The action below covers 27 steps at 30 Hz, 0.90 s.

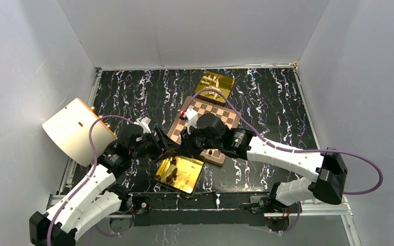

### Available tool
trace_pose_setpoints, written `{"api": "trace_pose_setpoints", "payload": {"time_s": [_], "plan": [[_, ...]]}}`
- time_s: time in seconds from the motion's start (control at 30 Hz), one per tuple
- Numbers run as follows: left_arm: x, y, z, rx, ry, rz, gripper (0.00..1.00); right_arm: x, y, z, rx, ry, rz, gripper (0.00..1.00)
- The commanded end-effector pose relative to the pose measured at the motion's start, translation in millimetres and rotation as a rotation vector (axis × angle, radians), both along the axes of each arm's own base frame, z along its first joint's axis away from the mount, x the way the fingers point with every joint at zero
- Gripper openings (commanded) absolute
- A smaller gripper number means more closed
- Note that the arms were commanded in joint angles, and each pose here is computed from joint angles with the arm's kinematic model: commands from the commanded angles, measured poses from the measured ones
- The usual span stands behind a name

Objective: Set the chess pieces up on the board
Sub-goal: Pick up the chess piece from the storage box.

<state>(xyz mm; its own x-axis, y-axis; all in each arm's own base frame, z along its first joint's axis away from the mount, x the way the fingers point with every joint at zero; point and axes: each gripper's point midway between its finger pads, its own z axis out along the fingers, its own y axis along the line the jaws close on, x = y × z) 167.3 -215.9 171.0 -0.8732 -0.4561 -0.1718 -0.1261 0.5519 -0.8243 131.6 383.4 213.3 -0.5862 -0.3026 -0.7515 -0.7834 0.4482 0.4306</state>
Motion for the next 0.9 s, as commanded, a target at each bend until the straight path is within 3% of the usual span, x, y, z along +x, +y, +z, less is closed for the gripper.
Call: {"api": "trace_pose_setpoints", "payload": {"time_s": [0.0,0.4,0.6,0.87], "plan": [[-6.4,-3.8,8.4,-0.031,-0.014,-0.042,0.62,10.0,9.6,39.5,0.121,-0.085,-0.016,0.16],[-17.5,0.2,1.2,0.158,-0.025,-0.265,0.67,-17.1,-13.7,15.9,-0.016,-0.242,0.291,0.17],[-24.6,-12.7,8.3,0.109,-0.005,-0.377,0.66,-29.2,-11.0,18.3,0.005,-0.366,0.467,0.18],[-32.3,-21.5,2.3,0.062,0.05,-0.451,0.6,-35.3,-5.6,29.3,0.055,-0.47,0.552,0.17]]}}
